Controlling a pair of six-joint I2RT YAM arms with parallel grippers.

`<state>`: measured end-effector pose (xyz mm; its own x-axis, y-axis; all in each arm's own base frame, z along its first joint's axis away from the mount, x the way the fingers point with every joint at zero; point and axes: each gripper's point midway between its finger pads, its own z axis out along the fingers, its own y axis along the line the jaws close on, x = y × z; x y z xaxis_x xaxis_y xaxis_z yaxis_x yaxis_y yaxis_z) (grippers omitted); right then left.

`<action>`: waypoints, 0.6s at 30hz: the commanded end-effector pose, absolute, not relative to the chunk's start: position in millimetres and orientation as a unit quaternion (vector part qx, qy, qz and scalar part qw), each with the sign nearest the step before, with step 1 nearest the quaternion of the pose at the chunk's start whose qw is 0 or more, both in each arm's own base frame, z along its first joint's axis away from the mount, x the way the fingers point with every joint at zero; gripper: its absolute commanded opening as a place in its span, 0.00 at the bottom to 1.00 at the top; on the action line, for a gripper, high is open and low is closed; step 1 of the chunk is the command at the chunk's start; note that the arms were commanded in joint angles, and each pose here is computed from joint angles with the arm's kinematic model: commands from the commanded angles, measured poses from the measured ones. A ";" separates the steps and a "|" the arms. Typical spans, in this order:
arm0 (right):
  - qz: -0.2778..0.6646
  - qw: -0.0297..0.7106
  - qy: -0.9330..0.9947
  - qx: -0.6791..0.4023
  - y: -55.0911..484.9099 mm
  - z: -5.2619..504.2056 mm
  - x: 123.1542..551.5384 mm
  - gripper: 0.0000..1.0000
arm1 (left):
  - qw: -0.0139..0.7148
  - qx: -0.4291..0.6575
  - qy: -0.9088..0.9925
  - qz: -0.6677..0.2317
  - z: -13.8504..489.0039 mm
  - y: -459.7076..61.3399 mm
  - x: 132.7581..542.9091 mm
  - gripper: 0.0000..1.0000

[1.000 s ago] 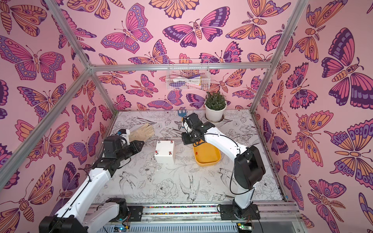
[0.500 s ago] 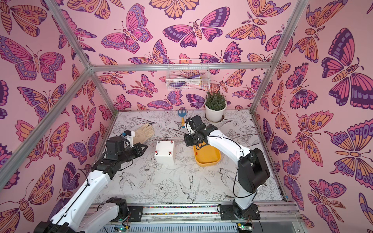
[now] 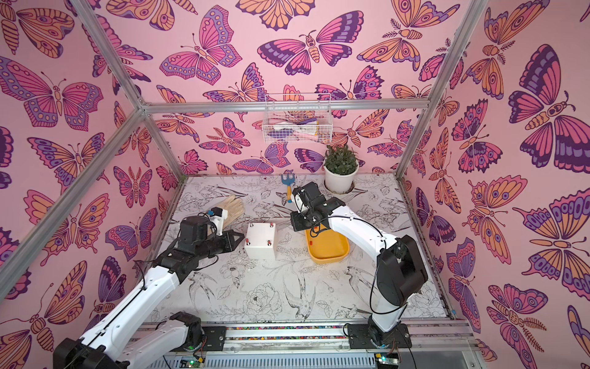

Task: Cover the protruding screws with screw protection sleeves
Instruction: Adjust the screw protection sleeve on the screw.

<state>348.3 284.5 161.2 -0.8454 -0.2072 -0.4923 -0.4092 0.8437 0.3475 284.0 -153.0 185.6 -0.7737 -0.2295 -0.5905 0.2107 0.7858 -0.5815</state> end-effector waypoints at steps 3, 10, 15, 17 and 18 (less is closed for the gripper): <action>0.233 0.231 0.929 -0.169 282.2 172.3 345.8 0.13 | 0.337 0.011 0.889 -0.308 181.5 -156.7 289.5 0.00; 0.233 0.231 0.929 -0.169 282.1 172.1 346.2 0.13 | 0.333 0.012 0.895 -0.296 173.1 -157.4 292.6 0.00; 0.235 0.229 0.929 -0.172 282.8 172.3 345.4 0.14 | 0.333 0.012 0.896 -0.293 170.8 -157.8 295.0 0.00; 0.235 0.228 0.929 -0.171 282.6 171.8 345.4 0.14 | 0.332 0.011 0.897 -0.291 169.2 -157.5 295.4 0.00; 0.235 0.229 0.929 -0.172 282.9 171.9 345.3 0.14 | 0.332 0.012 0.897 -0.290 168.8 -157.5 295.7 0.00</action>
<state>346.9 285.9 161.7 -0.8435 -0.2155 -0.4920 -0.4194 0.8365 0.3526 290.2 -155.5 161.7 -0.7997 -0.1866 -0.5707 0.1867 0.8260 -0.5318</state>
